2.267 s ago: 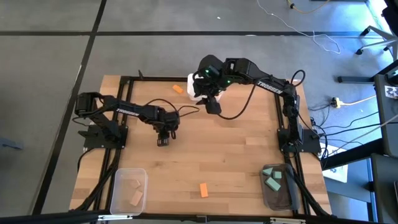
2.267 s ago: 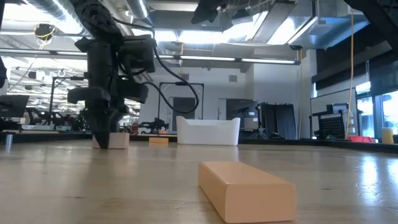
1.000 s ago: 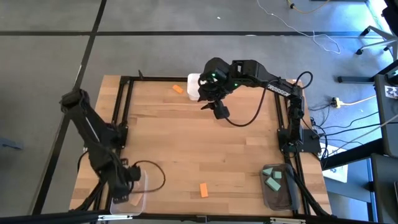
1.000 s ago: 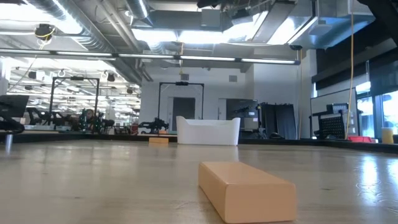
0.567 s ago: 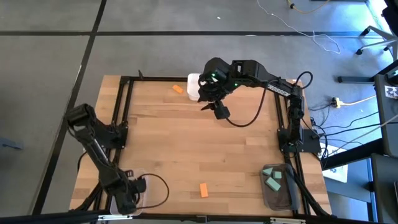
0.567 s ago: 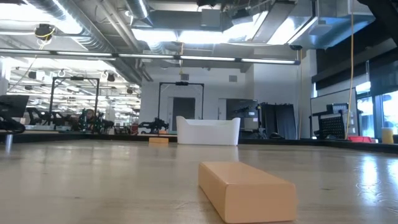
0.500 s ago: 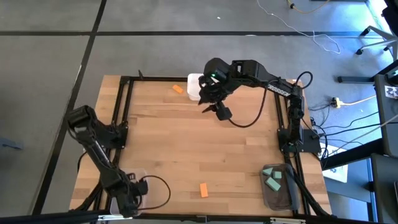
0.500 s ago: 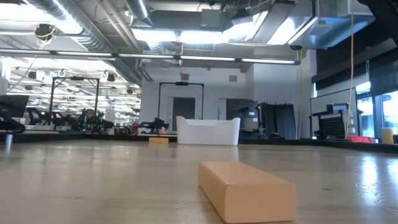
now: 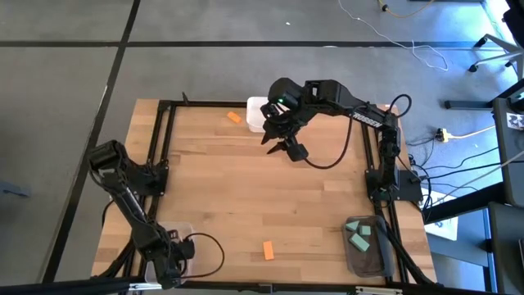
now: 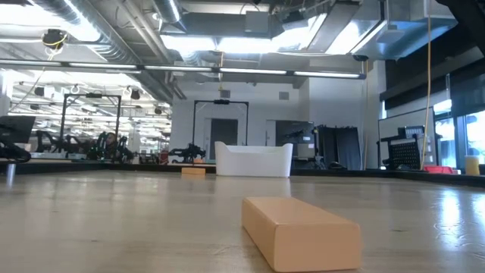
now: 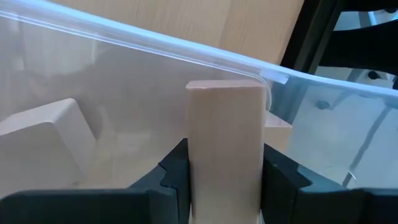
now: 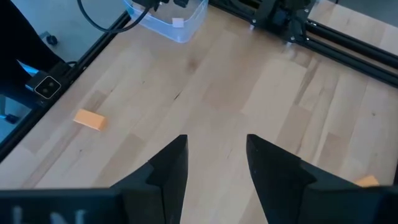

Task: Sort & place blocks by color
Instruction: Put the white block into the transparent bin, then put the top orange block into the white bin

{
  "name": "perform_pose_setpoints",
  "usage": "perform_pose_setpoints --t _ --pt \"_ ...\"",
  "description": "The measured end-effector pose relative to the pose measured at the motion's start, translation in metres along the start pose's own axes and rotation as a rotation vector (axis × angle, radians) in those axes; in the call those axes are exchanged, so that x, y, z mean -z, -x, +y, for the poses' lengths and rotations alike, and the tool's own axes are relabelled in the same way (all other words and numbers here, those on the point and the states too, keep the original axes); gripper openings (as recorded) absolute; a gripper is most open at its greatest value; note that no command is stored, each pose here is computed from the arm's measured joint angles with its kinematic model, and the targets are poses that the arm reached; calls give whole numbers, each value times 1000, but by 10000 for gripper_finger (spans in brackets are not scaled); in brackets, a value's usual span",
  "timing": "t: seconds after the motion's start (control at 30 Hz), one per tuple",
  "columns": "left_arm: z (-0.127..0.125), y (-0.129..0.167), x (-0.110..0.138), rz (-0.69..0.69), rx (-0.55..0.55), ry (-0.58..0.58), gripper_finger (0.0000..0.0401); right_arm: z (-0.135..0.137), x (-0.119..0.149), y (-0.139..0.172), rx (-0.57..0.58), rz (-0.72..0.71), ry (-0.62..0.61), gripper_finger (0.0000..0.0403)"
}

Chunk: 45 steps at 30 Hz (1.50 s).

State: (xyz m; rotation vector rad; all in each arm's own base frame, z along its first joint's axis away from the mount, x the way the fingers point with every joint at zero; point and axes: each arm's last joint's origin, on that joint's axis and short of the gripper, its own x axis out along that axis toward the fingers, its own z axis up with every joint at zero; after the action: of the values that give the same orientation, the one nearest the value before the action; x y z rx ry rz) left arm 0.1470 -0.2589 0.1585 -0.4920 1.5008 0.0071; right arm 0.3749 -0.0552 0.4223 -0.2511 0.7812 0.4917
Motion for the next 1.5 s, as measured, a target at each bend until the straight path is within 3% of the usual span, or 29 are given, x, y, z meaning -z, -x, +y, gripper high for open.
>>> perform_pose_setpoints --t 0.27,0.57,0.73,0.8,0.97,1.2,1.5 --pt "1 2 1 10 11 8 206 0 0 0 -1 1 -19 165" --pt "12 42 5 -27 14 118 216 1 0 2 6 5 -7 165" --pt "26 85 5 -161 78 202 217 10 -1 20 30 -9 -12 165" --pt "38 102 2 -204 83 290 217 14 -1 28 71 7 -46 165" --pt "67 136 -12 -258 95 407 217 24 7 41 215 165 -151 165" --pt "106 168 -43 -398 117 535 218 37 13 47 219 242 -319 165" --pt "149 200 -91 -655 119 428 218 42 15 67 421 236 -485 165"
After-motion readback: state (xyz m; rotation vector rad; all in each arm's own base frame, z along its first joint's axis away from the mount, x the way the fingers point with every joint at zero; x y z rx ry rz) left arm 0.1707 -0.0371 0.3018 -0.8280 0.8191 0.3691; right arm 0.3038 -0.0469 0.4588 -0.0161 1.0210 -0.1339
